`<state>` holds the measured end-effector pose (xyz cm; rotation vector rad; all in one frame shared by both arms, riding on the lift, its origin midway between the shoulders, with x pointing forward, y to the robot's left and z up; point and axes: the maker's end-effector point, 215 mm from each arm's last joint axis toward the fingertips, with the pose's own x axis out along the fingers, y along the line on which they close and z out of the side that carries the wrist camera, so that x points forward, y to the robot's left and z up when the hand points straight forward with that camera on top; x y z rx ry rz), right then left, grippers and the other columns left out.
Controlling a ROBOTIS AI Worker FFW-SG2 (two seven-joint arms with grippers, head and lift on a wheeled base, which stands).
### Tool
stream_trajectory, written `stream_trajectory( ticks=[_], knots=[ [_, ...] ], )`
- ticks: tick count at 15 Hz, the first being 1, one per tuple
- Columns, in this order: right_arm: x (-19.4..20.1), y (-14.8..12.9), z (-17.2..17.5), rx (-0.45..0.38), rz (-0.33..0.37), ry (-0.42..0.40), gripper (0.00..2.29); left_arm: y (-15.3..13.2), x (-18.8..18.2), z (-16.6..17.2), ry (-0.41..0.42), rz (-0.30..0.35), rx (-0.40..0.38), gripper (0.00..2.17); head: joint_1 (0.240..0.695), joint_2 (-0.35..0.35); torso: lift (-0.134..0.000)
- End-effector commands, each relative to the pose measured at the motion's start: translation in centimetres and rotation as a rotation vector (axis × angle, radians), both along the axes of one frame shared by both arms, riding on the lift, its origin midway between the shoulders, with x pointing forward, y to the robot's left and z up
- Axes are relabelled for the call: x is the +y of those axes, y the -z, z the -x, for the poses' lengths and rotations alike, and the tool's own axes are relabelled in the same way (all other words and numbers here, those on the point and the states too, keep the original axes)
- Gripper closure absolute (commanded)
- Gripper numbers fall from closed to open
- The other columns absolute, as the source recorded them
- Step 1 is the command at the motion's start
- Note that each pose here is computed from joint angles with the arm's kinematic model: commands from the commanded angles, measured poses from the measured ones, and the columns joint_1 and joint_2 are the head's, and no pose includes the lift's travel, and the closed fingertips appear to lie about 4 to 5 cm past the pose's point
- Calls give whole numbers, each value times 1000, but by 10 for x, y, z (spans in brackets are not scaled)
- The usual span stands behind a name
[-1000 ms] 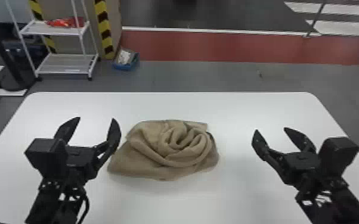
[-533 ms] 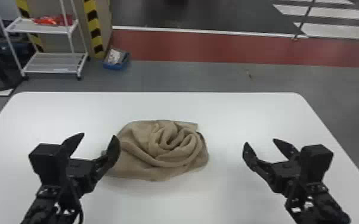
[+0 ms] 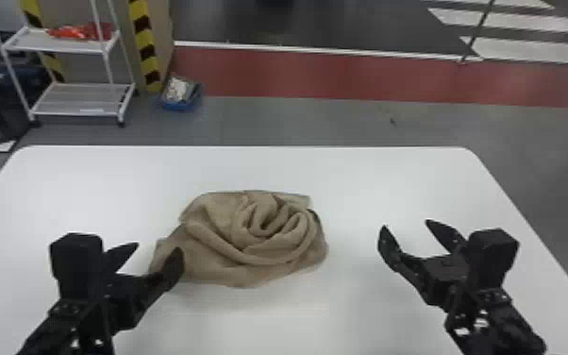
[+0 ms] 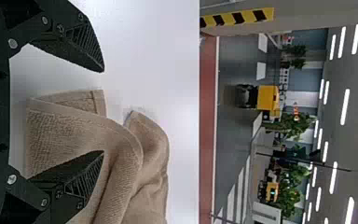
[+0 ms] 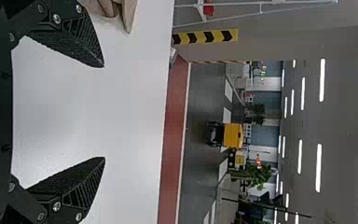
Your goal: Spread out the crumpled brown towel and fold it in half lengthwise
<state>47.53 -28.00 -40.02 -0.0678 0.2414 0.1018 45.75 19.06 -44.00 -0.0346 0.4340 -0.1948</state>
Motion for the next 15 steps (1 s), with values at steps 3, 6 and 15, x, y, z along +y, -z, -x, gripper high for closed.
stream_trajectory(
  ticks=[3,6,15],
  knots=[
    [5,-3,-3,-4,1,-7,194,9,0,12,19,1,64,539,695,-107,-124],
    [7,-5,-4,-5,3,-11,194,6,1,12,21,1,65,741,695,-102,-124],
    [54,-7,-55,-2,-46,-84,211,-31,1,7,-17,54,-53,1885,695,-67,-124]
  ],
)
